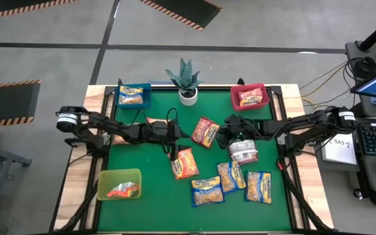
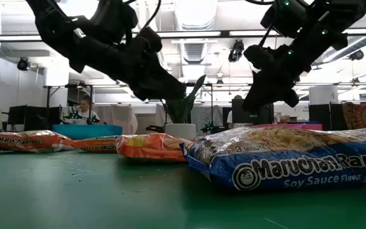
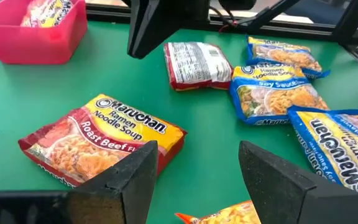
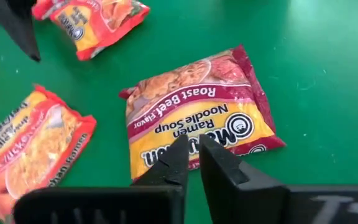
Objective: Sort Maruchan noodles
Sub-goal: Put the red noodle pack into the pink bin, then put the orange noodle pack into the yellow bin
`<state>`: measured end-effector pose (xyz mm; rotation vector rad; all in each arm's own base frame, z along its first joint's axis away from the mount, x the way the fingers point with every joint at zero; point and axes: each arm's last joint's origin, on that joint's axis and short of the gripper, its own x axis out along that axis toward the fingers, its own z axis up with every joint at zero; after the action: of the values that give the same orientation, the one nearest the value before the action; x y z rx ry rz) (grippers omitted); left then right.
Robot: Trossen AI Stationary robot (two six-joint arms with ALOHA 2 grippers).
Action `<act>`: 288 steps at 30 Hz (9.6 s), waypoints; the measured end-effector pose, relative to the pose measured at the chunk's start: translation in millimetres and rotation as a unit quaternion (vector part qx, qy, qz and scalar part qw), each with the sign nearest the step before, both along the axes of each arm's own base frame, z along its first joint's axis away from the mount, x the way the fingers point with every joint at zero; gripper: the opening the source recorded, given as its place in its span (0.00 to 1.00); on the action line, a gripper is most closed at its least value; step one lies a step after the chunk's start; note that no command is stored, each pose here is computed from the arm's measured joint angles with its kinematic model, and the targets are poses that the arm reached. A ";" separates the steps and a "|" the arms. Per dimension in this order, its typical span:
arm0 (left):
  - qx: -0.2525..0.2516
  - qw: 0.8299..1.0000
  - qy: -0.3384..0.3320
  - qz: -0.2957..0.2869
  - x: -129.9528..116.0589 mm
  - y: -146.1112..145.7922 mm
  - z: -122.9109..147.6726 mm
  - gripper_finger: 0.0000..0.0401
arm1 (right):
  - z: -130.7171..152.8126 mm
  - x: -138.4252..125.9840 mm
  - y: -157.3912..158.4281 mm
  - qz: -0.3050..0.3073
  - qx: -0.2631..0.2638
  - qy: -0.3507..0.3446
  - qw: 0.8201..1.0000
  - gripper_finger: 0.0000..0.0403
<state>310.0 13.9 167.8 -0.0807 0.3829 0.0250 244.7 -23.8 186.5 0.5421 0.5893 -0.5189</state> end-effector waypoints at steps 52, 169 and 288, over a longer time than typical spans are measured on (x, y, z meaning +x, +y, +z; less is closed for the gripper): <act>0.010 0.998 0.044 0.047 25.5 17.7 -65.6 0.04 | -37.4 -13.3 -33.9 -0.154 0.098 -0.045 0.982 0.71; 0.140 0.959 -0.224 0.103 -88.6 13.8 73.9 0.00 | 24.7 -33.6 -117.3 -0.359 -0.250 0.089 0.895 0.05; 0.073 0.941 0.325 0.065 -42.4 12.4 -10.5 0.00 | -1.8 22.3 2.1 -0.093 0.058 -0.085 0.990 0.70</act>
<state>267.7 26.3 157.3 0.0541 1.0354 0.2140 267.0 -21.7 184.7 0.7481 0.4096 -0.6095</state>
